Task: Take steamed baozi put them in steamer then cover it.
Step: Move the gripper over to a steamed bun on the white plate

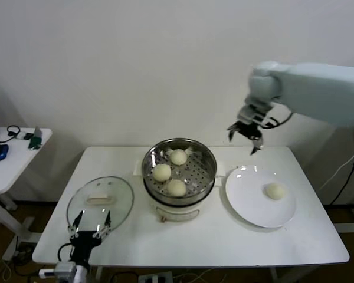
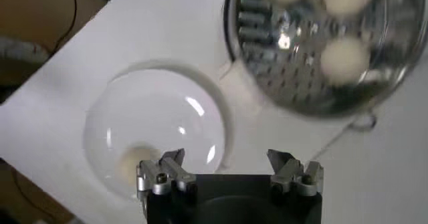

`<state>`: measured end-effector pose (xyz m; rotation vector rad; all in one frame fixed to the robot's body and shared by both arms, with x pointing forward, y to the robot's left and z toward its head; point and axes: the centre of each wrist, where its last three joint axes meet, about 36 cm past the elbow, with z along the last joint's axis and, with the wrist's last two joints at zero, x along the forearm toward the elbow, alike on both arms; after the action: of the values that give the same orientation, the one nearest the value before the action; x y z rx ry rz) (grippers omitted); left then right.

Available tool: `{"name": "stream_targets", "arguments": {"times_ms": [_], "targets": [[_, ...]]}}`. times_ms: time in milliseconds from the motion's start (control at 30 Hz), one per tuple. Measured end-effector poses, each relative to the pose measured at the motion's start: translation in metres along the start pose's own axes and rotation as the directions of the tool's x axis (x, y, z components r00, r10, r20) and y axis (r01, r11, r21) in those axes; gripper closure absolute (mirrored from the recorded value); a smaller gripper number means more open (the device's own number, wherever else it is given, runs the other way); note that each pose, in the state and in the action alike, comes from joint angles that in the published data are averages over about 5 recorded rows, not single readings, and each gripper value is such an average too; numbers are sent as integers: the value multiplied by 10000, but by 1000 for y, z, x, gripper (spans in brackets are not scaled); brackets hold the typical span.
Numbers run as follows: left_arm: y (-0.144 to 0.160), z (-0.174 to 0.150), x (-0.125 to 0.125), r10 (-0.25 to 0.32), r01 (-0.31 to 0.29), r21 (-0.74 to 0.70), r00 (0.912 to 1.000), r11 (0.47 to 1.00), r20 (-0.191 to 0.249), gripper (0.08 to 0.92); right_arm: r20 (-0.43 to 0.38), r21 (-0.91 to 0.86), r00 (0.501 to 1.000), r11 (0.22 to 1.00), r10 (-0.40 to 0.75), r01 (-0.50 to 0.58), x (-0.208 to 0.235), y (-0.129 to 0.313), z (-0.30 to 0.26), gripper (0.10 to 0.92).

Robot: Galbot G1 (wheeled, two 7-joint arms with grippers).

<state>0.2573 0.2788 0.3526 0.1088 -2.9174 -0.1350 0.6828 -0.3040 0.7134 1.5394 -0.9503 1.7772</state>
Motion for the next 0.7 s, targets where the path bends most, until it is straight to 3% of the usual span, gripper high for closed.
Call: {"name": "stream_targets", "arguments": {"times_ms": [300,700], "targets": [[2,-1,-1,-56,56,-67,10000,10000,-49,177,27,-2586,9999,9659,-101,105,-74,73,73,200],[4,5,4,-99,96,-110,9997,9999,-213,177,31,-4073,9996,9129,-271,260,-165,112,100,200]]}}
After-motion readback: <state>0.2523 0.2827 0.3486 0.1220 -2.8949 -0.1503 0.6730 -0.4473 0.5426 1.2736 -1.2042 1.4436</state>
